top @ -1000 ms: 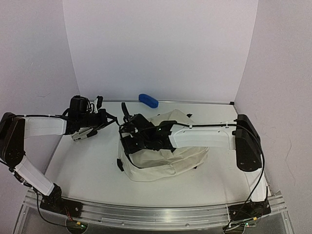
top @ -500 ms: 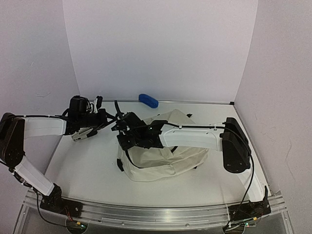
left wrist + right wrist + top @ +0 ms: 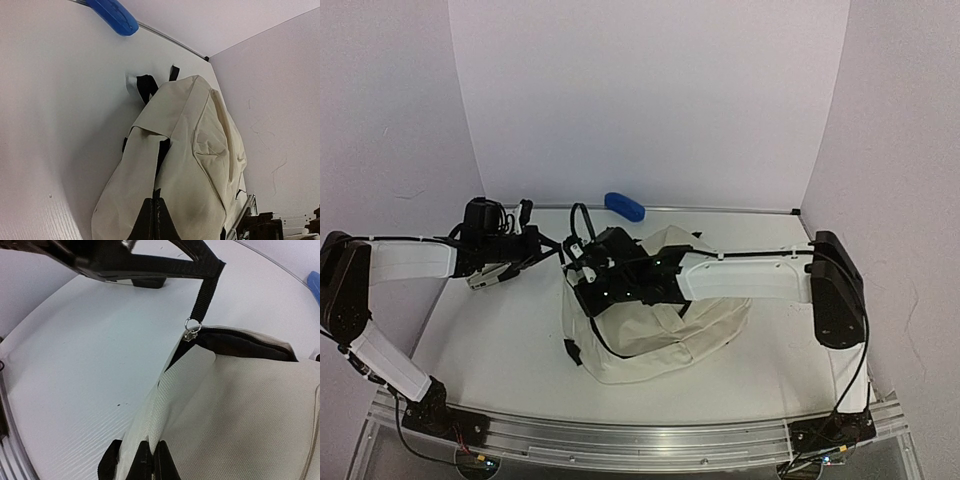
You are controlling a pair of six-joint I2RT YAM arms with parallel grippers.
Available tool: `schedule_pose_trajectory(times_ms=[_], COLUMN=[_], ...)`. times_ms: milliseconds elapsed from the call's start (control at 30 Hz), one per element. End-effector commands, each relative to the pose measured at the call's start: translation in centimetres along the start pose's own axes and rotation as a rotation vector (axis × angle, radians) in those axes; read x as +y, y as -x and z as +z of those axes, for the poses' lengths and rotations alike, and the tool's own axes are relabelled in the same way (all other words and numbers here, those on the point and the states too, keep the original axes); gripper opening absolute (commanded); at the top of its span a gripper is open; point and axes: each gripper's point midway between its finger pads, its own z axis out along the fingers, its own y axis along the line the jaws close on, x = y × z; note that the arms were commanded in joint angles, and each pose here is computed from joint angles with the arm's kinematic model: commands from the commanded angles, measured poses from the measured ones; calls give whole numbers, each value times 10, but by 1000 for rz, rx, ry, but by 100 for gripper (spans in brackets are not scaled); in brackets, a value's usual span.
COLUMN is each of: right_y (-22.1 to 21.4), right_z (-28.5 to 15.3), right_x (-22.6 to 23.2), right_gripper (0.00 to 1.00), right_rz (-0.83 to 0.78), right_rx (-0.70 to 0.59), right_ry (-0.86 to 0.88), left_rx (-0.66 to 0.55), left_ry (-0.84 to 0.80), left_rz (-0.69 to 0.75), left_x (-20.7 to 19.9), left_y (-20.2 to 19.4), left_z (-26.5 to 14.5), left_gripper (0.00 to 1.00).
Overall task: Pack the student bag
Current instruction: Zip the student bag at the center of the board.
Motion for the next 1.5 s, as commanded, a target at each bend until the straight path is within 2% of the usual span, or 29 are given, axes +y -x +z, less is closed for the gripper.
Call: schedule_pose_trajectory(times_ms=[0,433,567,600,667,733,800,1033,1233,1467], right_y=[18,-6,-8,-3,11,24,37,66,74,77], right_z=[-52,-85,-84,-81,-78,-77,-74,-53,-29,-9], right_x=[55,117,121,113,93,75,55,31,23,9], right_gripper=[0,0,2,7,35,48,54,56,49,40], right_rz=[-48,-48,-5,21,83,148,191,147,41,11], right_rx=[-50,-2,-2,-21,-66,-95,-118,-160,-174,-184], right_ry=[220,384,362,309,206,162,136,210,290,333], left_rx=[-99,-115,-72,-65,-36,-12,7,57,56,67], left_ry=[-49,-16,-90,-115,-157,-179,-193,-238,-243,-253], left_rz=[83,81,87,88,81,78,78,70,72,68], left_x=[-24,-20,-32,-36,-42,-46,-51,-67,-70,-72], left_y=[34,33,23,20,7,-3,-12,-26,-27,-29], left_z=[-6,-13,-15,-16,-22,-28,-36,-51,-54,-55], left_gripper=[0,0,0,0,0,0,0,0,0,0])
